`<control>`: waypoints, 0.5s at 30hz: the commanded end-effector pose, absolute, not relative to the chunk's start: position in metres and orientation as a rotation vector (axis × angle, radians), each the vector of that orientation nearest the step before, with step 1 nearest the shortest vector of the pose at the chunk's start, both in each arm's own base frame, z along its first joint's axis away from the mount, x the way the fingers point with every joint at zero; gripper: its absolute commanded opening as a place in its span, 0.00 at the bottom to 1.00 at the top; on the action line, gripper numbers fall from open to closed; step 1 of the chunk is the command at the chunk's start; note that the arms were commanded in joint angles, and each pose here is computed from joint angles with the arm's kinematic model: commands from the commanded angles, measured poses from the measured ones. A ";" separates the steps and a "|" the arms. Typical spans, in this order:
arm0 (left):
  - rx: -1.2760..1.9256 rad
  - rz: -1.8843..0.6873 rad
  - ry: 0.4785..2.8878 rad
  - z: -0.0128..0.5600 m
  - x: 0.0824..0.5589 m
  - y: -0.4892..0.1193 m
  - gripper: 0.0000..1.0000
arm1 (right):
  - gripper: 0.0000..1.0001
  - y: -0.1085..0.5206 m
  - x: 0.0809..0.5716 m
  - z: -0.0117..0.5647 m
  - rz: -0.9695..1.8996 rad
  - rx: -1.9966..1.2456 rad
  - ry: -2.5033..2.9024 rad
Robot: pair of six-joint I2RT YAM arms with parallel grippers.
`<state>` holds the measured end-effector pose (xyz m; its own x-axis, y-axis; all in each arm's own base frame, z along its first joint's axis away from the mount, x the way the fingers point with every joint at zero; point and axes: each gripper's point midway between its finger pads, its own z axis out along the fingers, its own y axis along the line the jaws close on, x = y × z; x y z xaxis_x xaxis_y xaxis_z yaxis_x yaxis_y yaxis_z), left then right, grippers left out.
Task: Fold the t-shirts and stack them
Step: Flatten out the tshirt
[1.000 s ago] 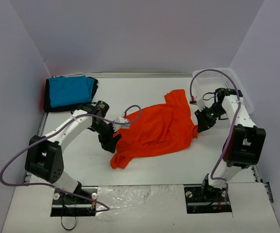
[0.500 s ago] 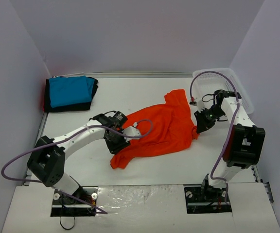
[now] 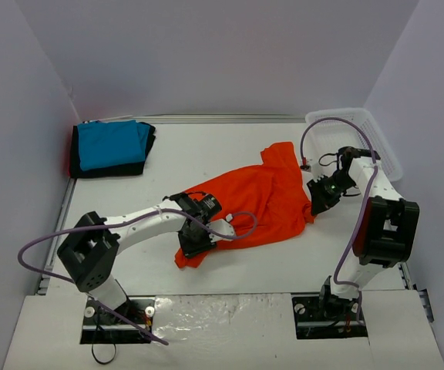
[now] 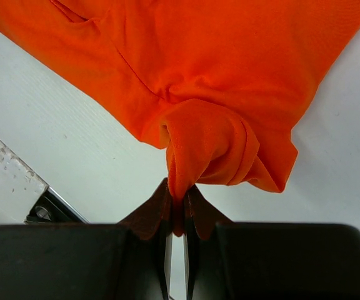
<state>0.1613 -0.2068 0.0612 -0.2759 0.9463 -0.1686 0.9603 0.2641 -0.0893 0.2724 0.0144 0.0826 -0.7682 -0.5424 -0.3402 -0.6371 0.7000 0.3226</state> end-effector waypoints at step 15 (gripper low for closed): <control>1.831 -0.141 2.540 0.052 0.164 -0.202 0.36 | 0.00 0.013 0.272 0.062 0.685 -0.908 2.758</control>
